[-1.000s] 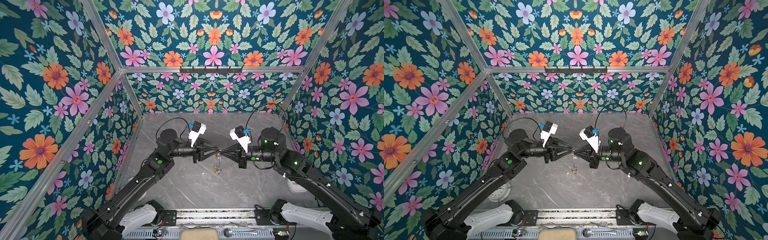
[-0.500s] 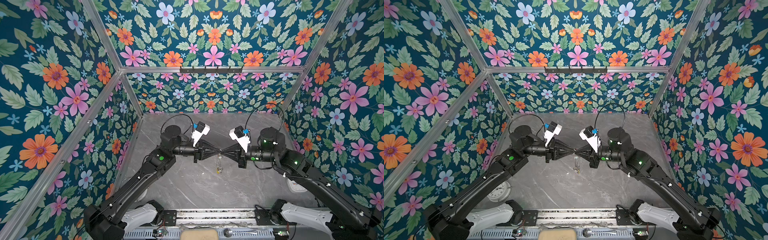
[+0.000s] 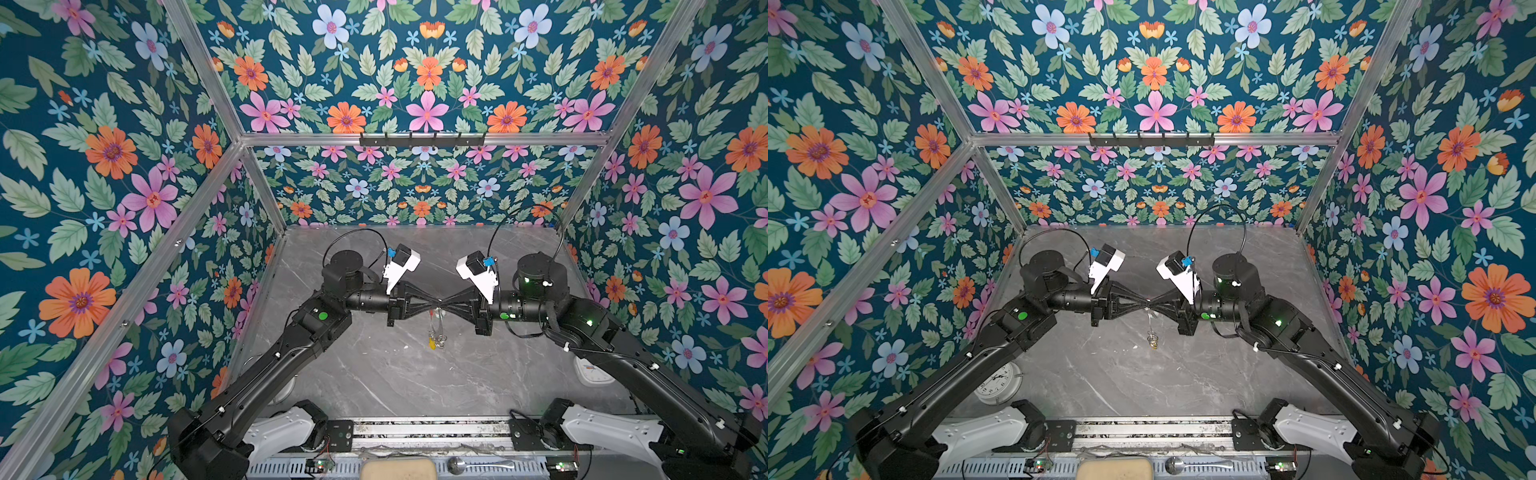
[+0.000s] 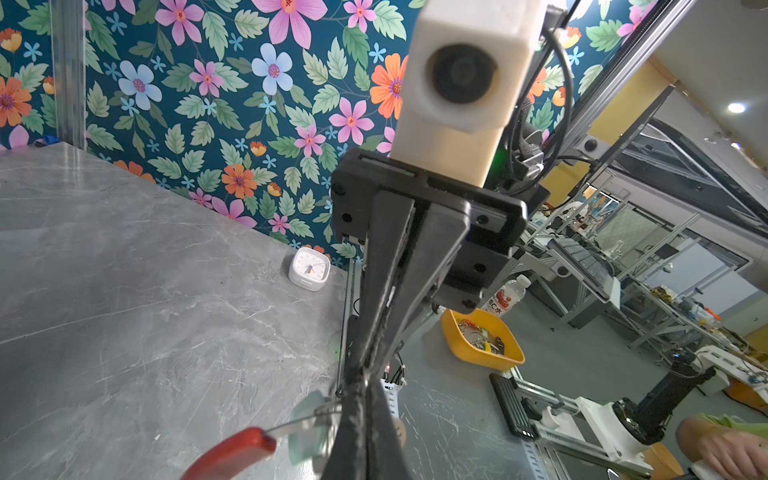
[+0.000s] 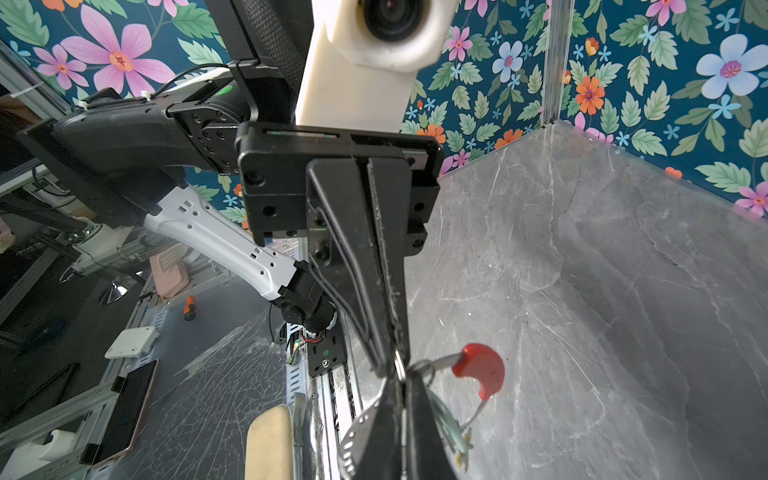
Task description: Remove the keys from the keyring
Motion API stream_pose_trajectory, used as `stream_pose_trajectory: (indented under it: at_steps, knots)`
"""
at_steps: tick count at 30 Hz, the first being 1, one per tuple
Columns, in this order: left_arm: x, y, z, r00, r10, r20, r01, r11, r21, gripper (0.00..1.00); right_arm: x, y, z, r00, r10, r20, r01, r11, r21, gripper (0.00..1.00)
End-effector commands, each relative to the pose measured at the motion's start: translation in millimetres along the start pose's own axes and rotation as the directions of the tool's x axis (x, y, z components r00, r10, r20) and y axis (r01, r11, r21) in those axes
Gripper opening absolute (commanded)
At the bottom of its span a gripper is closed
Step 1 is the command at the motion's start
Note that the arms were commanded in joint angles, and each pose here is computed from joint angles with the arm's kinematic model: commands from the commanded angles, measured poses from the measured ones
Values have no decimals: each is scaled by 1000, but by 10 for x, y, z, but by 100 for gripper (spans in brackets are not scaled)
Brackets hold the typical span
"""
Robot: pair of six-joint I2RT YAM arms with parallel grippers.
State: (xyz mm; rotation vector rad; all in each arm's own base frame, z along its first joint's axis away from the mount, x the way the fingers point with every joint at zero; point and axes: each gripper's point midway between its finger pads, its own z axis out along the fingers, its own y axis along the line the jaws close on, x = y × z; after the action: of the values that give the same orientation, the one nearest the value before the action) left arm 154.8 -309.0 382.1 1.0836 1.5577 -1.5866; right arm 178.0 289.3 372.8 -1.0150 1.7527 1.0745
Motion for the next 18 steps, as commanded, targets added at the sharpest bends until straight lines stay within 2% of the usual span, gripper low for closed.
stream_pose_trajectory:
  at_steps: [1,4,7,10,13,18]
  knots:
    - [-81,-110,-12,998,53,17,-54,998,32,3,-19,-68,9,1000,-13,6,13,999,37,0]
    - [-84,-97,-13,999,51,19,-51,998,24,14,-26,-54,3,1000,-16,7,15,999,33,0]
    - [-85,-85,-13,999,45,17,-45,999,15,18,-21,-51,1,1000,-16,3,16,999,31,0]
    - [-81,-78,-12,999,43,13,-43,999,12,18,-17,-54,5,1000,-15,3,15,999,31,0]
    - [-85,-91,-12,999,44,13,-45,999,19,13,-23,-56,2,1000,-15,6,14,999,34,0]
    - [-102,-91,-14,999,48,16,-49,999,16,13,-10,-83,24,1000,-7,0,7,999,40,0]
